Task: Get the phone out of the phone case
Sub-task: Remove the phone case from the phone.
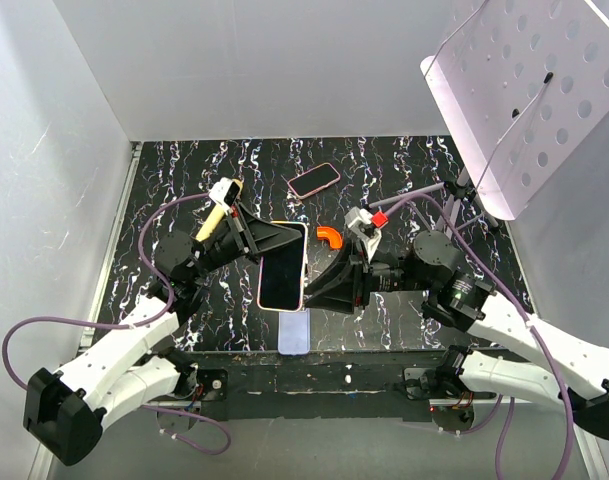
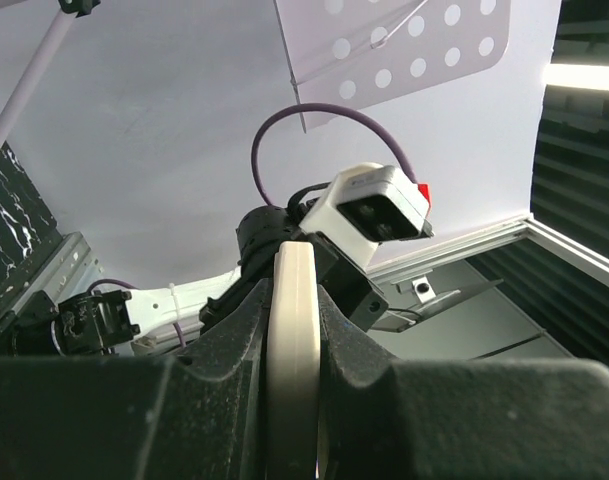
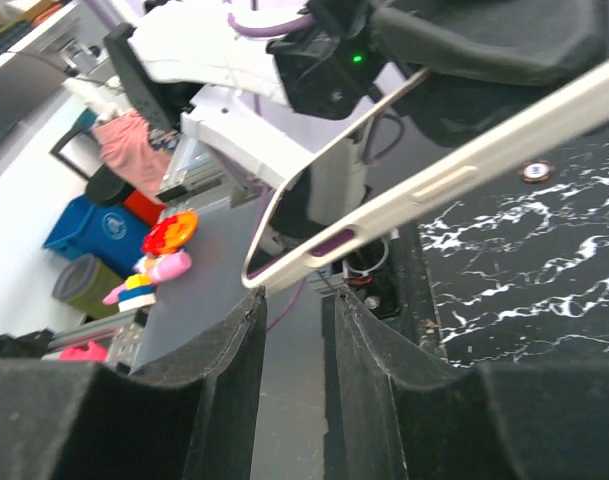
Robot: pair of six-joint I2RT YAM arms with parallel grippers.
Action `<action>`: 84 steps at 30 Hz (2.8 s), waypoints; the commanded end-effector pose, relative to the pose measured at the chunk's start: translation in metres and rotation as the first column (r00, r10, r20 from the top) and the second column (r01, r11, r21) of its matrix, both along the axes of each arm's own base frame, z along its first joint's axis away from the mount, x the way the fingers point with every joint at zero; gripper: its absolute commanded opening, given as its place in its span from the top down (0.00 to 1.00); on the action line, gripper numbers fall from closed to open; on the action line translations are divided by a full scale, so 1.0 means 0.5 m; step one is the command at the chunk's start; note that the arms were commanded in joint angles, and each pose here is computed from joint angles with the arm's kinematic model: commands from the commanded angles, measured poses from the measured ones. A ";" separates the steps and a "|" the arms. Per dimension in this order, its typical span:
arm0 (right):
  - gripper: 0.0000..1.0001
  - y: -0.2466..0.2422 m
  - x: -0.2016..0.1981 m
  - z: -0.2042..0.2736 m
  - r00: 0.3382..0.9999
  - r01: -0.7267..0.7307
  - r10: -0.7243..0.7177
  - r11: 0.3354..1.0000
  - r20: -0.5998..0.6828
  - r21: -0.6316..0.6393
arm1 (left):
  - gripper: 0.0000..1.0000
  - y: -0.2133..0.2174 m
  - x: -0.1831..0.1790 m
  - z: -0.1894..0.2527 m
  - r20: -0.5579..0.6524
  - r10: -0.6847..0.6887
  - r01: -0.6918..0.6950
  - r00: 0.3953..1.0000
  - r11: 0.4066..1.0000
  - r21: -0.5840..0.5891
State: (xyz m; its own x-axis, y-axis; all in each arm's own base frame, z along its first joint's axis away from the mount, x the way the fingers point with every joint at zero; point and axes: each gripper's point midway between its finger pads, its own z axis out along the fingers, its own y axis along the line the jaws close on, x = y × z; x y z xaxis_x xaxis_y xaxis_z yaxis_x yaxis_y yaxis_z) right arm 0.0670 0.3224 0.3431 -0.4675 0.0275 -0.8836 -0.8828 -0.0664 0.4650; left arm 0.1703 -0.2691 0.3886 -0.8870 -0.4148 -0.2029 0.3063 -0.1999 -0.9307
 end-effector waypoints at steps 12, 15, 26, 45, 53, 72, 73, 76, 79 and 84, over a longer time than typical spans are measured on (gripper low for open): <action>0.62 0.011 -0.044 0.032 0.983 -0.182 0.184 0.980 -0.016 0.079 | 1.00 0.008 -0.006 0.050 0.057 0.017 -0.014 0.998 0.999 -0.042; 0.66 0.016 -0.043 0.034 0.980 -0.193 0.196 0.977 -0.022 0.087 | 1.00 0.007 -0.006 0.051 0.059 0.015 -0.013 0.998 0.999 -0.043; 0.85 0.049 0.039 -0.004 0.998 0.012 -0.012 1.000 -0.058 -0.008 | 1.00 0.011 -0.014 0.063 0.043 -0.004 0.007 0.999 0.998 -0.067; 0.90 0.045 0.203 -0.121 0.900 0.433 -0.428 0.860 0.078 -0.271 | 1.00 0.031 -0.030 0.094 0.019 -0.016 0.019 1.000 0.988 -0.151; 0.93 0.036 0.213 -0.152 0.888 0.457 -0.445 0.835 0.112 -0.306 | 1.00 0.030 -0.037 0.109 0.035 -0.031 0.036 0.999 0.987 -0.154; 0.99 0.085 0.188 -0.110 0.924 0.313 -0.255 0.933 0.284 -0.180 | 1.00 0.018 -0.041 0.093 -0.020 -0.105 0.100 0.994 0.979 -0.179; 0.99 0.085 0.194 -0.107 0.918 0.324 -0.261 0.927 0.298 -0.188 | 1.00 0.017 -0.041 0.092 -0.023 -0.105 0.099 0.994 0.979 -0.178; 0.99 0.081 0.216 -0.087 0.900 0.388 -0.327 0.903 0.288 -0.186 | 1.00 0.017 -0.042 0.091 -0.025 -0.108 0.102 0.994 0.978 -0.180; 0.99 0.052 0.278 -0.089 0.816 0.575 -0.532 0.785 0.226 -0.231 | 1.00 0.018 -0.039 0.089 -0.024 -0.093 0.087 0.995 0.979 -0.186; 0.97 0.070 0.240 -0.067 0.829 0.513 -0.541 0.836 -0.140 -0.192 | 1.00 0.031 -0.014 0.075 -0.031 0.020 -0.026 0.999 0.979 -0.203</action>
State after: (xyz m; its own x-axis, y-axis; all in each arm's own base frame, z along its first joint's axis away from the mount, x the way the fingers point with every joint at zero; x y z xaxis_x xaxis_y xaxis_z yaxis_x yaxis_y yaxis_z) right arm 0.1157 0.3531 0.2893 -0.5090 -0.1343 -0.8502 -0.8450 0.2660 0.4638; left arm 0.2004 -0.2558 0.3928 -0.8255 -0.5319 -0.1887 0.3459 -0.2126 -0.9139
